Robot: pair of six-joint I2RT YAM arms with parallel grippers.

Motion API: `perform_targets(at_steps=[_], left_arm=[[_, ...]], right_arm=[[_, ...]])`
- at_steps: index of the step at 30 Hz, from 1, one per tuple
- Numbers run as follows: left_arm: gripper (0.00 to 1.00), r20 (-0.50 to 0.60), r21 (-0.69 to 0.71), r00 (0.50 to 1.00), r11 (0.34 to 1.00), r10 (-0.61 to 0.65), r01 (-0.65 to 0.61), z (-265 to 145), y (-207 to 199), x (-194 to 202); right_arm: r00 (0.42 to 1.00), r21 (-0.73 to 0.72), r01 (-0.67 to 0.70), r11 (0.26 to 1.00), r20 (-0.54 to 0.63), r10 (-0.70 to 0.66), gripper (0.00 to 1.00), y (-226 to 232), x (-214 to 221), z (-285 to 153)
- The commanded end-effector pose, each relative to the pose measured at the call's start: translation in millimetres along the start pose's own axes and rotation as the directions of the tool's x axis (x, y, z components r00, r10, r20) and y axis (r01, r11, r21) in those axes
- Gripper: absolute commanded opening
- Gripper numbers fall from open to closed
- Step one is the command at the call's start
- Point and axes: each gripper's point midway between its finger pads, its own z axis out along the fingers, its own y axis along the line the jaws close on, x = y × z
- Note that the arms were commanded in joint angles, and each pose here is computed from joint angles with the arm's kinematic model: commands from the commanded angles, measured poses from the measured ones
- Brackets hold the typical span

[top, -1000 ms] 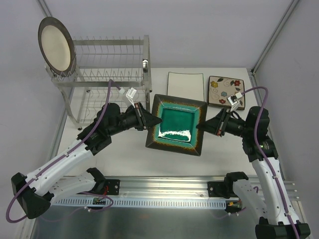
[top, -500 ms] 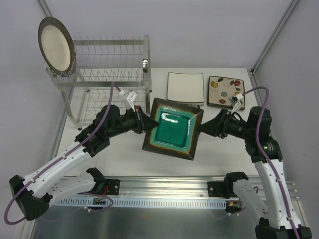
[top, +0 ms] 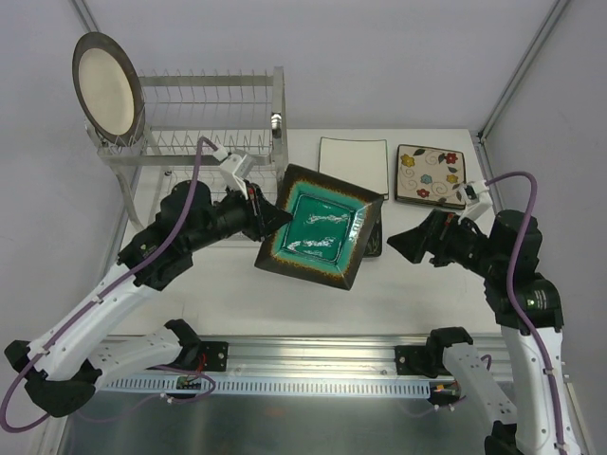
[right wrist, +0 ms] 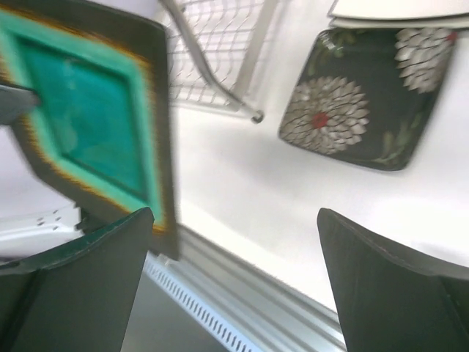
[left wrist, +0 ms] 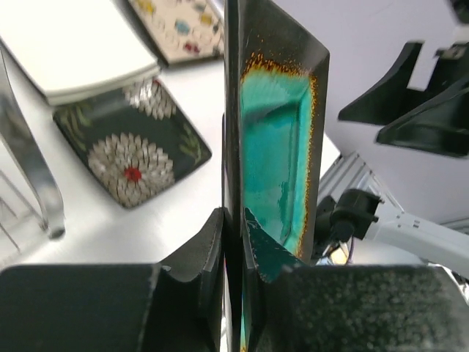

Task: Load the plates into the dish rack
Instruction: Pass the plate from the right arm to the left, then insert the plate into the dish rack

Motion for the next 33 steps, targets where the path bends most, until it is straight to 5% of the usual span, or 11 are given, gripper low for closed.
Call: perform_targets(at_steps=[1, 8, 14, 24, 33], left_arm=[[0.0, 0.356, 0.168, 0.93, 0.973, 0.091, -0.159, -38.4, -72.6, -116.9], [0.0, 0.473, 0.071, 0.865, 0.971, 0.167, -0.226, -52.7, -86.1, -180.4], [0.0, 0.604, -0.086, 0.754, 0.962, 0.258, -0.261, -71.6, -89.2, -246.1], [0.0, 0.766, -0.377, 0.458, 0.892, 0.451, -0.248, -119.5, -84.2, -338.1], [0.0, 0.787, -0.508, 0.32, 0.849, 0.527, -0.146, -164.2, -48.5, -382.4]], right_arm=[[0.994, 0.141, 0.057, 0.988, 0.087, -0.069, 1.0, -15.8, -12.7, -15.7], [0.98, 0.274, 0.028, 0.961, 0.182, -0.08, 1.0, -36.1, -19.2, -30.5], [0.972, 0.347, 0.02, 0.938, 0.211, -0.099, 1.0, -48.4, -18.5, -40.6], [0.977, 0.353, 0.026, 0.935, 0.188, -0.098, 1.0, -54.4, -10.2, -37.2], [0.978, 0.365, 0.065, 0.929, 0.162, -0.132, 1.0, -57.9, -10.0, -34.2]])
